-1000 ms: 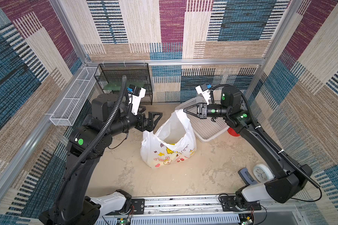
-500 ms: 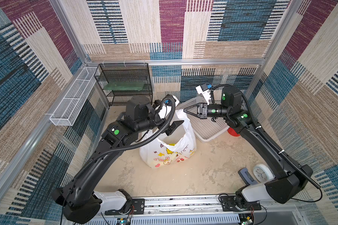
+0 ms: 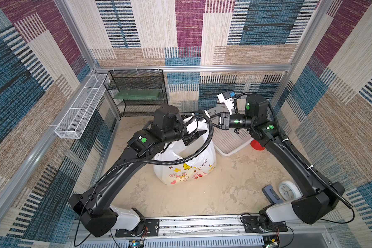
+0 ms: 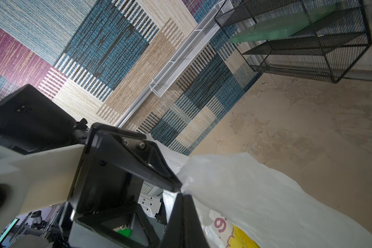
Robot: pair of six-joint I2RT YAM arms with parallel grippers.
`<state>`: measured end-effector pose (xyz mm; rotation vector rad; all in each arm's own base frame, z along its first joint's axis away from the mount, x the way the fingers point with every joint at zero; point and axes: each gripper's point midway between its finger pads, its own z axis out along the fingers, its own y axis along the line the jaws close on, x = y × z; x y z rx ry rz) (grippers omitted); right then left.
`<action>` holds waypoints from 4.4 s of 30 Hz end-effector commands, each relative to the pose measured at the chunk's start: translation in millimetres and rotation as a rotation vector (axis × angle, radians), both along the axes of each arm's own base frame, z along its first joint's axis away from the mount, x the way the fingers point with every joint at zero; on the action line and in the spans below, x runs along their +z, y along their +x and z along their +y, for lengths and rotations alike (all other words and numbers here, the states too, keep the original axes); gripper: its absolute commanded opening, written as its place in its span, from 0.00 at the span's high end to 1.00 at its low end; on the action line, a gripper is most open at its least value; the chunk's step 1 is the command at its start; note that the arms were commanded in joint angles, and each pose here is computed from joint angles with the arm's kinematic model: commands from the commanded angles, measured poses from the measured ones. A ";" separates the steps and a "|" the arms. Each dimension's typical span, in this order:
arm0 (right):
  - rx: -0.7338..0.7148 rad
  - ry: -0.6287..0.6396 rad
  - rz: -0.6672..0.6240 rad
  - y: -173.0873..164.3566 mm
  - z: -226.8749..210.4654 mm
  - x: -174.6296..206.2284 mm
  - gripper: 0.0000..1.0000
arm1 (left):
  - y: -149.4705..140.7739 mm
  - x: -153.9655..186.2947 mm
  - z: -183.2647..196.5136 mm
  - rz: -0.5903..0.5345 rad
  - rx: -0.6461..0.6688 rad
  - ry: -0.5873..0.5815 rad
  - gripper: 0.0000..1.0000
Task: Place the banana into a plastic bag & tie a knot
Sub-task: Adjust the plastic bag at the center of the board.
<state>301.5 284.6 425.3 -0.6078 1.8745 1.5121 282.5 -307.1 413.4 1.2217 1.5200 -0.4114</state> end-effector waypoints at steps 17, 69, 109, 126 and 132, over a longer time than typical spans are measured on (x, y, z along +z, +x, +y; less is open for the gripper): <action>0.042 0.006 0.015 -8.8 1.2 1.5 1.00 | 14.2 11.9 9.6 -0.145 0.071 0.041 0.25; -0.760 -0.253 -0.988 -11.5 -4.6 1.3 0.04 | -3.4 -6.2 17.6 0.290 0.189 -0.002 1.00; -0.631 -0.176 -0.817 23.1 59.7 -35.3 0.51 | -6.7 0.6 19.3 0.402 0.252 -0.107 1.00; -0.618 -0.194 -0.560 44.5 48.0 -127.9 0.86 | -3.0 4.9 28.6 0.592 0.423 -0.319 1.00; -0.585 -0.218 -0.530 35.6 54.0 -141.7 0.96 | 0.0 1.9 41.4 0.607 0.509 -0.331 1.00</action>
